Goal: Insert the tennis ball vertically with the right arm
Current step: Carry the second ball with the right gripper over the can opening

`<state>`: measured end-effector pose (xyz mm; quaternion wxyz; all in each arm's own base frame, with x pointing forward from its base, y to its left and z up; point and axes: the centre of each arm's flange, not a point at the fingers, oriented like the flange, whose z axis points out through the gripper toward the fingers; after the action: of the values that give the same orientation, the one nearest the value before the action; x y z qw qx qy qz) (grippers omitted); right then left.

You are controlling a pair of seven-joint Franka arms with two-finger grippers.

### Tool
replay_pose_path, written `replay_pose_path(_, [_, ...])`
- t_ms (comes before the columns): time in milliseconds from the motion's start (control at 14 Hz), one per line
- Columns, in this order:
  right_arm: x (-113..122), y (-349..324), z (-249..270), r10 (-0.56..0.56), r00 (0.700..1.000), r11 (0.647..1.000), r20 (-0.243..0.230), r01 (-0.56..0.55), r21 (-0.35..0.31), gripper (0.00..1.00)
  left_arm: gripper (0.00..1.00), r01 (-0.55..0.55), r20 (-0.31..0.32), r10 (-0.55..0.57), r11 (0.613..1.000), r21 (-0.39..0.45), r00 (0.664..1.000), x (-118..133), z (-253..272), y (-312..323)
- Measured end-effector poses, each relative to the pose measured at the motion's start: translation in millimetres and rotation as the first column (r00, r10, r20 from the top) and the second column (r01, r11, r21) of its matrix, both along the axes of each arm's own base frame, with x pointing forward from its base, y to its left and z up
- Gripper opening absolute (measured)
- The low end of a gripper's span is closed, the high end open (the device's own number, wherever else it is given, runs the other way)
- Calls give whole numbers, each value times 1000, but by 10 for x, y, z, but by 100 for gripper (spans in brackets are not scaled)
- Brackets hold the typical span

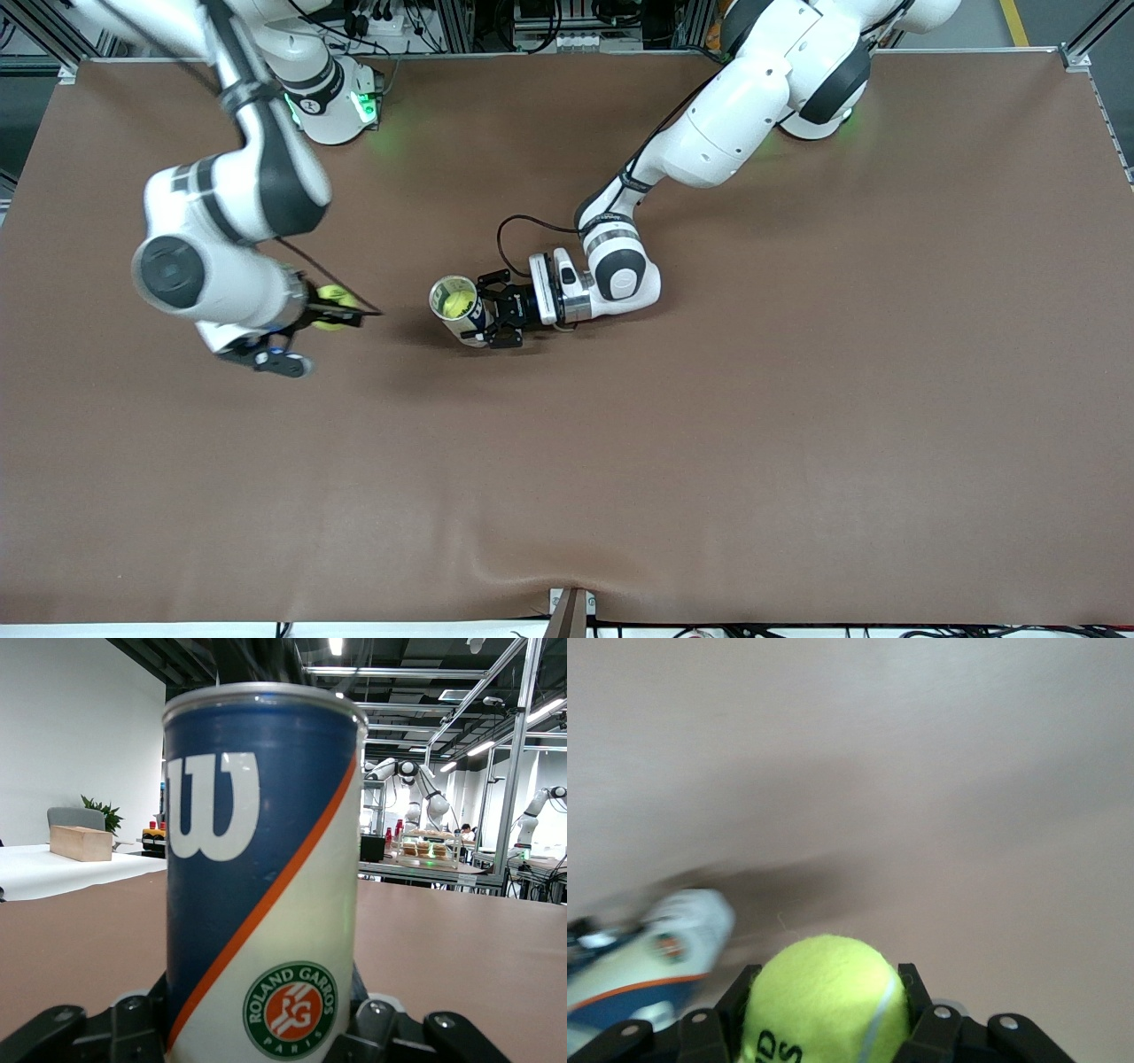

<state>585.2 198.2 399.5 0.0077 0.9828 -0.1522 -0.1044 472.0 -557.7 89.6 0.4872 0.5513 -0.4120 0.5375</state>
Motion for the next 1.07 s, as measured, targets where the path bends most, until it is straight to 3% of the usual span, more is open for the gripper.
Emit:
replay_pose_path(215, [-201,841,279,-69,996,997,55,70,-12,67,70,0,0,0,1000,0,1000,0,0,0])
replay_pose_path(430, [-277,1149,319,-57,994,998,90,57,2,67,70,0,0,0,1000,0,1000,0,0,0])
replay_pose_path(1074, [-259,1348,-160,-35,997,999,64,36,-18,68,71,0,0,0,1000,0,1000,-2,0,-2])
